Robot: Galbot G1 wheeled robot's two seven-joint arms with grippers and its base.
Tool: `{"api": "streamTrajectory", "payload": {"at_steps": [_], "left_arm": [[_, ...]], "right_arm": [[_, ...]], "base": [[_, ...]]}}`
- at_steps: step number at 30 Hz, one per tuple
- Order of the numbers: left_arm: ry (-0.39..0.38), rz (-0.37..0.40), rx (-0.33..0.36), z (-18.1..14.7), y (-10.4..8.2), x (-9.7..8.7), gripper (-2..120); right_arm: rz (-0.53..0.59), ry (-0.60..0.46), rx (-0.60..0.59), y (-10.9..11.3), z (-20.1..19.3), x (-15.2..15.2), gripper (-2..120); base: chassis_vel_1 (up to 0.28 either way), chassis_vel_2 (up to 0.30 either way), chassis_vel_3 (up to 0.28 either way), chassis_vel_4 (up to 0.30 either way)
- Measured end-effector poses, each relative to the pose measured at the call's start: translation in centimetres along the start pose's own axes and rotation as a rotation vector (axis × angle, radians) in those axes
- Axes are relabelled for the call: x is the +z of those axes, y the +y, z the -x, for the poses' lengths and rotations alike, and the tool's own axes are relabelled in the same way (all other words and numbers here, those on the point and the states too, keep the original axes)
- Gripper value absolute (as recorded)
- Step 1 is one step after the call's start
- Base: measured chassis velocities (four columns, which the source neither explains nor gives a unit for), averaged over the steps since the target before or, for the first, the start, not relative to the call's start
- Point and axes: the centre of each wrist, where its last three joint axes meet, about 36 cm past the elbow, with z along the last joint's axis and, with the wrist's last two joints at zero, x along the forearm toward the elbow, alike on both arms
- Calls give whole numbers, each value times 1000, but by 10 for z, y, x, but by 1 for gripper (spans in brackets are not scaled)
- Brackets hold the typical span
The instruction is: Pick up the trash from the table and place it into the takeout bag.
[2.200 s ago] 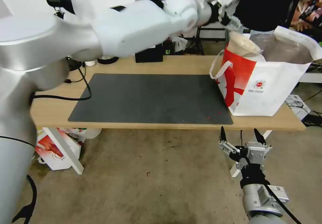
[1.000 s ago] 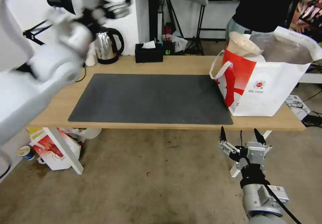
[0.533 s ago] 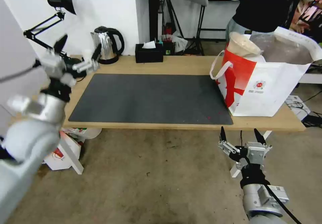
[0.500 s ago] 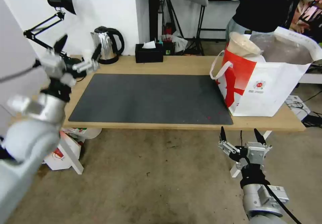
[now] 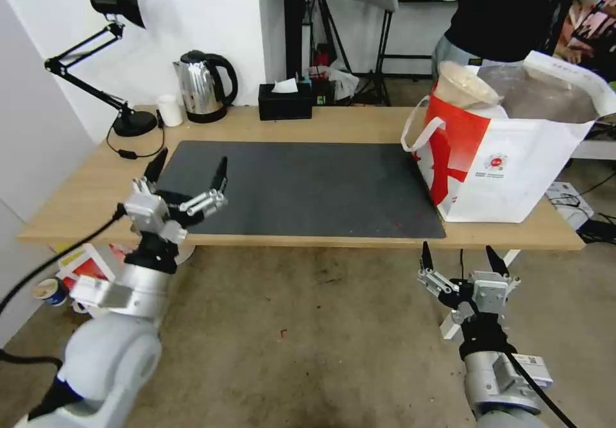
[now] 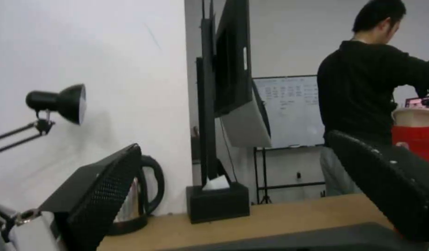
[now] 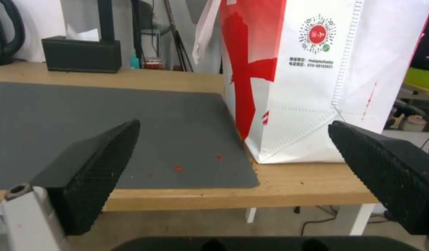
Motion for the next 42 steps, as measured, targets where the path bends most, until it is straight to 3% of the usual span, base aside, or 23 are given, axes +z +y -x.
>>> {"api": "streamTrajectory", "payload": {"at_steps": [7,16,28,42], "left_arm": [[25,2,6,-15,-11,6,100],[49,13,-5,-27,-10,8,100],[-38,68,-32,-34,-6,18,100],[75,26,-112,-57,-31,38,100]], "right_arm": [[0,0,0,0,0,0,100],[0,0,0,0,0,0,100],[0,0,0,0,0,0,100],[0,0,0,0,0,0,100]], "base": [[0,0,0,0],[0,0,0,0],[0,0,0,0],[0,0,0,0]]}}
